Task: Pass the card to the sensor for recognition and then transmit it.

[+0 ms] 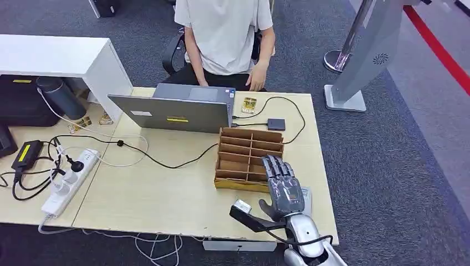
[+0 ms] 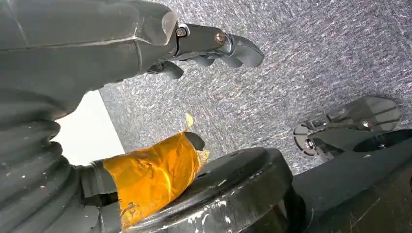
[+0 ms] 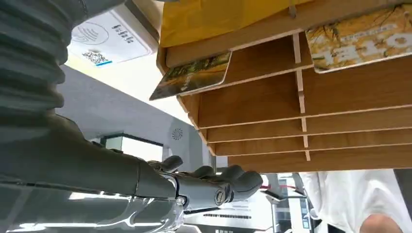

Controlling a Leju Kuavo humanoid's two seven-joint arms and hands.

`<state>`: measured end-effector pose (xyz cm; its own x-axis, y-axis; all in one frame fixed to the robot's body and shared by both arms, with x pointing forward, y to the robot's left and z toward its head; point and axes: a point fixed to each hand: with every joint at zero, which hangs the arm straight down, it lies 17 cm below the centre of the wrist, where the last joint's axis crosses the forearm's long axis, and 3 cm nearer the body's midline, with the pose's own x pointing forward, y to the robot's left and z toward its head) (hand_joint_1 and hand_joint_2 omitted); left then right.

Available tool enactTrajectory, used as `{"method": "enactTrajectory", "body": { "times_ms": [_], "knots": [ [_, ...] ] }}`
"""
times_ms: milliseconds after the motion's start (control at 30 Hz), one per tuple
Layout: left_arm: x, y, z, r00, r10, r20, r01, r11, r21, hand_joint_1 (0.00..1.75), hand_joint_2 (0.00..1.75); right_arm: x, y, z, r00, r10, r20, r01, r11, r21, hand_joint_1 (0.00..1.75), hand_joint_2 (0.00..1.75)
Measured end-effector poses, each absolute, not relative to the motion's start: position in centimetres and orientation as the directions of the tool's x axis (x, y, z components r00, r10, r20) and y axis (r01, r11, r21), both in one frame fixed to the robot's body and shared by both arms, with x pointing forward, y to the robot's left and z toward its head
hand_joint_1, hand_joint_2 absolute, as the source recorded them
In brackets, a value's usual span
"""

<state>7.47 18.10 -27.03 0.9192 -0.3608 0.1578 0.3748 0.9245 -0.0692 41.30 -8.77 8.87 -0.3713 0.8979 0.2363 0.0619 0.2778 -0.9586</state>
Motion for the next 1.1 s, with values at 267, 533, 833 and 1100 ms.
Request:
{"method": "enactTrajectory", "body": {
  "times_ms": [267,533,833,1100],
  "knots": [
    [7.5,18.1,-27.0,0.919,-0.361,0.158,0.375,0.924,-0.069,0.00,1.75,41.7,-8.8,8.7,-0.373,0.901,0.223,0.060,0.263,-0.963,0.00,1.75],
    [7.5,18.1,-27.0,0.919,-0.362,0.158,0.376,0.924,-0.071,0.00,1.75,42.5,-9.0,8.3,-0.369,0.910,0.190,0.067,0.230,-0.971,0.00,1.75],
    [7.5,18.1,-27.0,0.917,-0.367,0.157,0.381,0.922,-0.071,0.00,1.75,42.5,-9.2,8.2,-0.369,0.908,0.199,0.074,0.242,-0.967,1.75,1.75],
    [7.5,18.1,-27.0,0.916,-0.368,0.157,0.382,0.921,-0.070,0.00,1.75,42.4,-9.0,8.4,-0.380,0.902,0.207,0.077,0.254,-0.964,1.75,1.75]
  ]
}}
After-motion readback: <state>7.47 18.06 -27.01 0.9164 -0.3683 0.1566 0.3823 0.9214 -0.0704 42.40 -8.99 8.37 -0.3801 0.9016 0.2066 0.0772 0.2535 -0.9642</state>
